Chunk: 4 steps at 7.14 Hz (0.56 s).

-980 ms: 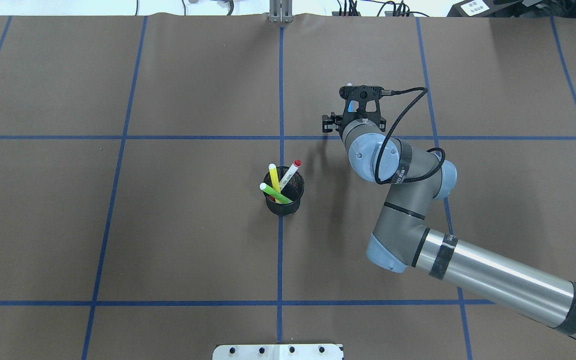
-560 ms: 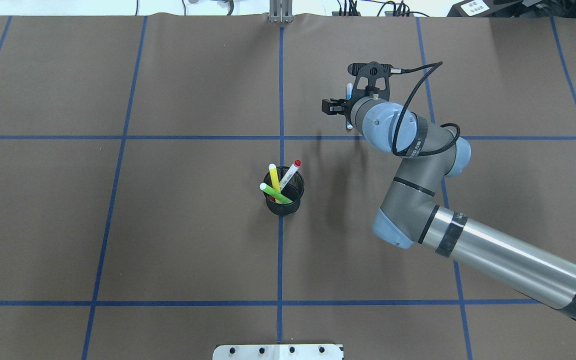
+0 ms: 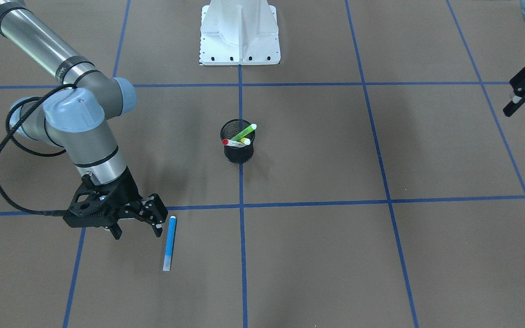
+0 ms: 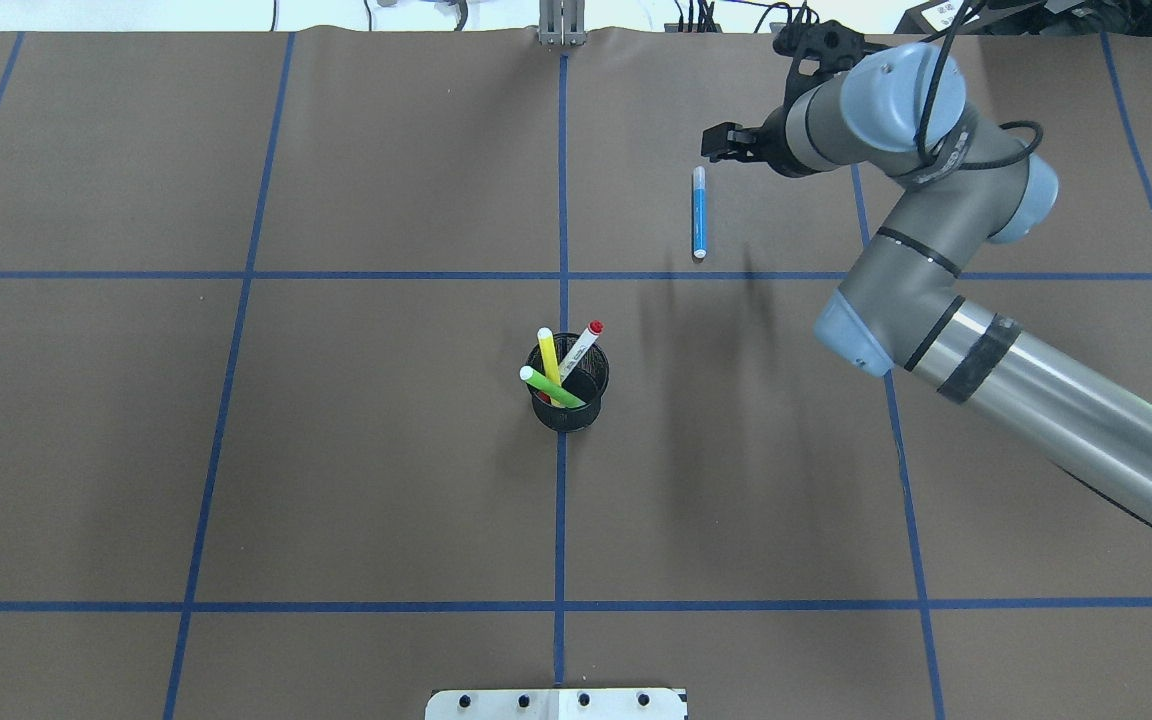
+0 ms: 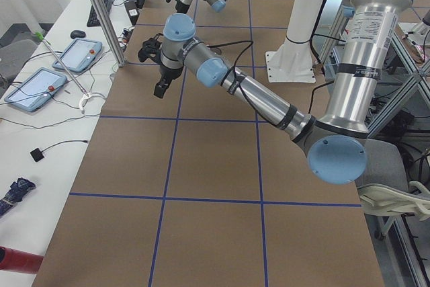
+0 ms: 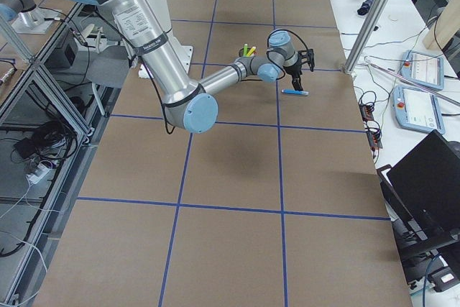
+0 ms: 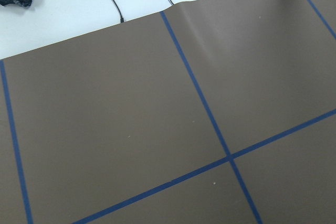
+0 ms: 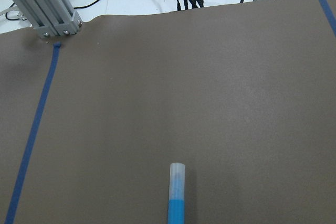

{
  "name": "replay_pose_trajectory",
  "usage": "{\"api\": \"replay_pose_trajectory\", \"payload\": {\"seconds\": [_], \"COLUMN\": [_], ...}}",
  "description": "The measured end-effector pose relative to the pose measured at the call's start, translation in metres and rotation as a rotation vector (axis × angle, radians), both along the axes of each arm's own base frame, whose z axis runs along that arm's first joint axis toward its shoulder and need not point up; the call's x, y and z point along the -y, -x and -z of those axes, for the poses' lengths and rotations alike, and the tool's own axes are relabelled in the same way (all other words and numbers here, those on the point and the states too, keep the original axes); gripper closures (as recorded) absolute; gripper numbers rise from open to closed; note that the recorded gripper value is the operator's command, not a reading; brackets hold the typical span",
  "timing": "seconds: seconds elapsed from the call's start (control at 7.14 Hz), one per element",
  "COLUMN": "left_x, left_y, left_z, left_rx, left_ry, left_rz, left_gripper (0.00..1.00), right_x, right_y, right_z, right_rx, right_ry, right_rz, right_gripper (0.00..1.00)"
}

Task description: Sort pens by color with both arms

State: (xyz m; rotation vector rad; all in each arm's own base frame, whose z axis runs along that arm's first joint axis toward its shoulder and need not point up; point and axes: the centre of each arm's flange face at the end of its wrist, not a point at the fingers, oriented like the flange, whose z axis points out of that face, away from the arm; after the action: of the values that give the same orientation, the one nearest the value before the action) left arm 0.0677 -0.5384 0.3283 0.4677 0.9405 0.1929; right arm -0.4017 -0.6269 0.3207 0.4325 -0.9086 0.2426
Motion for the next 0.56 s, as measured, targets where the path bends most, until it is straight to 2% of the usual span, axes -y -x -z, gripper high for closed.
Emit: {"api": "replay_pose_trajectory", "payload": {"seconds": [0.28, 0.56], "left_x": [0.014, 0.006], "left_y": [-0.080, -0.172], "left_z": [0.055, 0.113], "left_rx": [0.043, 0.100], "left_ry": [0.083, 0.164], "left_rz": [-0.013, -0.006], "left_gripper": [0.00, 0.00], "right_x": [0.020, 0.035], "right_y": [-0.058, -0.120], "right_z": [0.006, -0.007], "right_rx": [-0.030, -0.048], "right_ry": [0.023, 0.015], "right_rz": [0.084, 0.174], "right_gripper": [0.00, 0.00]}}
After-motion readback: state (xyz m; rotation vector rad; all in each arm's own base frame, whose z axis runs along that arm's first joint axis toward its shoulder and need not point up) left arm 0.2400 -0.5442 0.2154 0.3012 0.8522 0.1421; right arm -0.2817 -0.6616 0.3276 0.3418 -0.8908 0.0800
